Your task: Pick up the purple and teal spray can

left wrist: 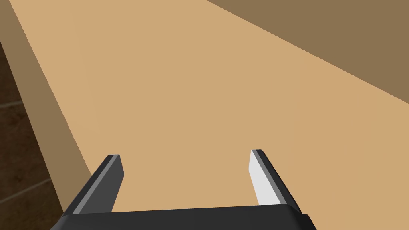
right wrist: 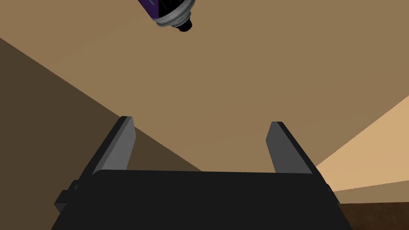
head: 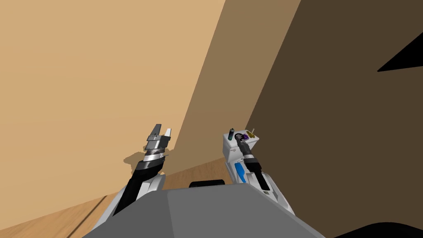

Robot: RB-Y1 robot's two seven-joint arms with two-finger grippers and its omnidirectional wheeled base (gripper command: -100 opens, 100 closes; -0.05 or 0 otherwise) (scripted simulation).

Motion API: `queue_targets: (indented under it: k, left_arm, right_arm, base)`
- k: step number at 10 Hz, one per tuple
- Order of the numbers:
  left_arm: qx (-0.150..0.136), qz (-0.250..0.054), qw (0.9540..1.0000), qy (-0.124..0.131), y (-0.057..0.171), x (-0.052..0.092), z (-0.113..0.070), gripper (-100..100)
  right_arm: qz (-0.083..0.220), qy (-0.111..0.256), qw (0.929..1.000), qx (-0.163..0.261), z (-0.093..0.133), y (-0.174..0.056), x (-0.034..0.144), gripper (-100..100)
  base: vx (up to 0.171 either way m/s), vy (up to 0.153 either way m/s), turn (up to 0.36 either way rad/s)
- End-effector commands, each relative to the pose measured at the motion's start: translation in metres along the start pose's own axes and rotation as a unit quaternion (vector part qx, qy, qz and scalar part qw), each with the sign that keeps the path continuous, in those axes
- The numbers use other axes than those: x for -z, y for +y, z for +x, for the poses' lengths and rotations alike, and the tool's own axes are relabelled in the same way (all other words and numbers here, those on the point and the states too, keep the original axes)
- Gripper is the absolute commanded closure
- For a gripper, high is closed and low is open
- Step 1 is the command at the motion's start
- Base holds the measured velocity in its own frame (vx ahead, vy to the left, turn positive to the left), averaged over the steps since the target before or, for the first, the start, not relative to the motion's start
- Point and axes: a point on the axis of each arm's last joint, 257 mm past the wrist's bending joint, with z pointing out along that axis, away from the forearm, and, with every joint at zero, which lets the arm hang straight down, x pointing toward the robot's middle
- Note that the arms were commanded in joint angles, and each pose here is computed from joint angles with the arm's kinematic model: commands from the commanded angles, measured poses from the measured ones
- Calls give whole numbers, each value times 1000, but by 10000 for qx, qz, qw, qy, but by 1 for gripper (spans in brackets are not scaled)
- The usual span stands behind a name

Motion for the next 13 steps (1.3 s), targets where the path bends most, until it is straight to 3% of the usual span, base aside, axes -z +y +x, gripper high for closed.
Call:
queue_targets:
  k: [1,4,7,12,13]
  left_arm:
    - [0,0,10000,0,0,0,0,0]
    - [0,0,10000,0,0,0,0,0]
    - [0,0,10000,0,0,0,0,0]
    - [0,0,10000,0,0,0,0,0]
    - [0,0,10000,0,0,0,0,0]
  right_arm:
    - [79,129,9993,336,5,-12,1,-100]
    - [218,461,9913,1212,11,-45,9,-100]
    - [314,734,9777,1941,10,-76,17,-100]
    - [466,1144,9457,3006,3,-126,35,-100]
    - [501,1263,9335,3320,-1,-140,40,-100]
  base:
    - [41,38,4]
    - [55,53,26]
    - [58,49,41]
    - [69,60,60]
    - [94,53,117]
